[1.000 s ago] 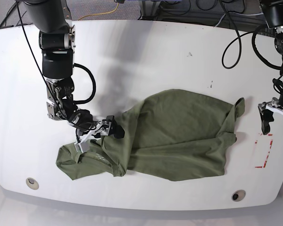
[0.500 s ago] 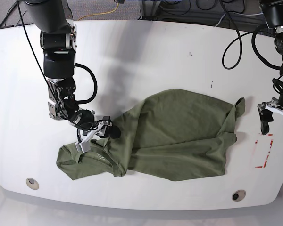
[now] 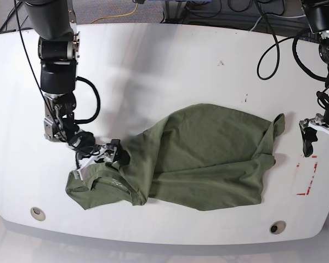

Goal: Layout the t-shirt on the table in an organized manner, then fold the t-shirt properly
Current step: 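Lower the right gripper and grasp the bunched shirt corner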

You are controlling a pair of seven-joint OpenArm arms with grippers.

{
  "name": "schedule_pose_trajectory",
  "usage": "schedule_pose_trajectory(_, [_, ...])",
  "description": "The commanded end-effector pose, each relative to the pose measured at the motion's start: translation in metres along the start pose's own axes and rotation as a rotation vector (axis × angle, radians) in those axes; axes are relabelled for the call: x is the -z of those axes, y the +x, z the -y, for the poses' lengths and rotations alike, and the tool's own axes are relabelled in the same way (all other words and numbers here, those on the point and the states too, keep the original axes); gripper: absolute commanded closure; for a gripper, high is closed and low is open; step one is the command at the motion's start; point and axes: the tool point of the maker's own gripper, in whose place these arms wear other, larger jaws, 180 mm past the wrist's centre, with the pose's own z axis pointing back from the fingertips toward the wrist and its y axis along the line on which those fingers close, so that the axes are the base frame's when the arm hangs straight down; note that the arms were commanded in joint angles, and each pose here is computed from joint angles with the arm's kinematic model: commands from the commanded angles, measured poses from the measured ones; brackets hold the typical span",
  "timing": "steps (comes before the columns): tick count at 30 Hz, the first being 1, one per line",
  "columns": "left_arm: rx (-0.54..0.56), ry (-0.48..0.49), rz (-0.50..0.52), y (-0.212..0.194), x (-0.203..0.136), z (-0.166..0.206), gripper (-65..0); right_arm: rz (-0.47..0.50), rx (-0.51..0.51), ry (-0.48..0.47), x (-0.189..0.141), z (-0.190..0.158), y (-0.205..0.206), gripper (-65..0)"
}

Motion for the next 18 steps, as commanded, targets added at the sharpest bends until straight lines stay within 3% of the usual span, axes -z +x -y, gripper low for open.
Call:
schedule_pose_trajectory(1, [0.020, 0.003, 0.066, 0.024, -0.001, -0.004, -61.9, 0.084, -0.027, 0.024, -0.004, -0.008, 0.038, -65.0])
schedule_pose_trajectory(18, [0.020, 0.003, 0.067, 0.025, -0.001, -0.004, -61.9, 0.053, -0.043, -0.038, 0.004, 0.007, 0.020, -65.0])
